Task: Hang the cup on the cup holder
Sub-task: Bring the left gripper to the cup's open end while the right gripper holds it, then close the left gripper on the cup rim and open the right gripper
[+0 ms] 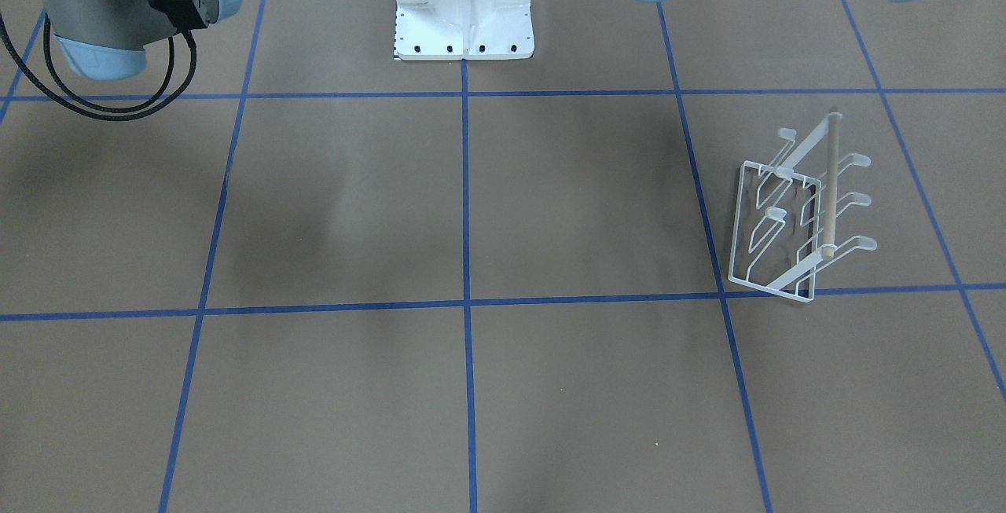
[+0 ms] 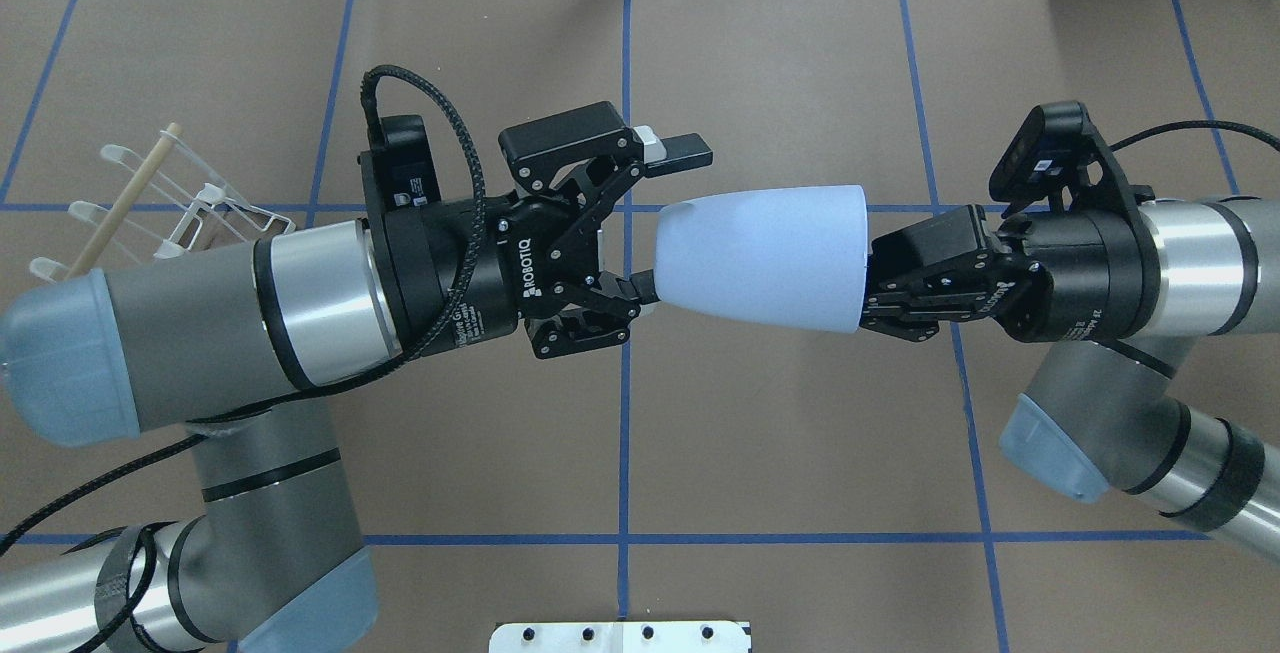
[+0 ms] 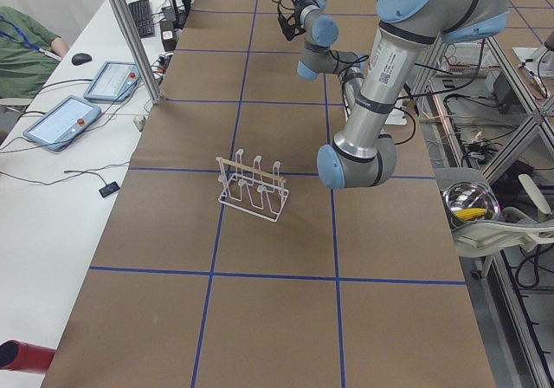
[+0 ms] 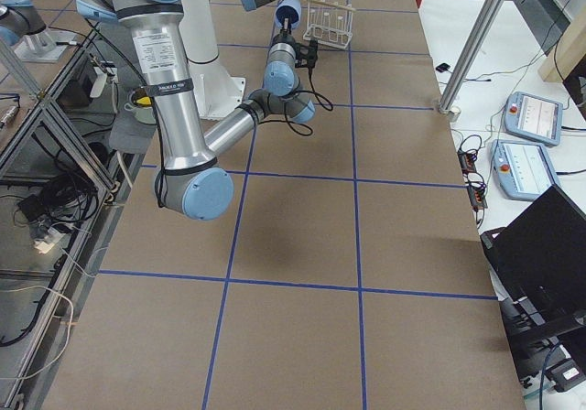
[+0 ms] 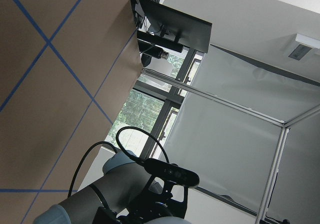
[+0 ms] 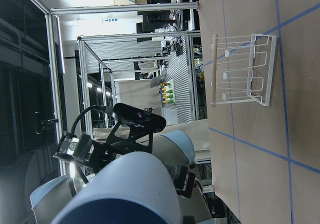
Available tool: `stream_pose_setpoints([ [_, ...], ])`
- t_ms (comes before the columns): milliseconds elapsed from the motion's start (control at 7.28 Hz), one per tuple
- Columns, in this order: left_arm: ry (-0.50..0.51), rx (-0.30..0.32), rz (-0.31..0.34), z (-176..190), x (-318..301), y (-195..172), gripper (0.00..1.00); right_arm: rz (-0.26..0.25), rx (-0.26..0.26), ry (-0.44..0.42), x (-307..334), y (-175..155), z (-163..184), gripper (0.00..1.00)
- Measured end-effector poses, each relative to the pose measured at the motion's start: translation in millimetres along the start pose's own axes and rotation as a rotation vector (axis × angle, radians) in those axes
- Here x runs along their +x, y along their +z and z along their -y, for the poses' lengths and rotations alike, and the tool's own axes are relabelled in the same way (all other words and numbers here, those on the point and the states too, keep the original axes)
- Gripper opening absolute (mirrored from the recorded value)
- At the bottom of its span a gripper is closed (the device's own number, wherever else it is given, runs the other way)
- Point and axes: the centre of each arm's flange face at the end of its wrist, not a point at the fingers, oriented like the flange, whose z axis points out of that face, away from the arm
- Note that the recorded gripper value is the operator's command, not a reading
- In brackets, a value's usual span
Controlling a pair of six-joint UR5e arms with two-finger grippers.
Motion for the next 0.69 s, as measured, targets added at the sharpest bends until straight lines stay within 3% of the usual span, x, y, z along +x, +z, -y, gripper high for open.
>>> stream_pose_setpoints([
  [549,-0.002,-0.004,0.001,-2.3,-0.9,-0.3,0.94,0.002,0.004,0.0,0.3,-0.1,0.7,0.0],
  [687,-0.004,-0.006,0.002,-3.2,-1.3,-0.1,0.54,0.002,0.005,0.0,0.5,-0.2,0.8,0.0],
])
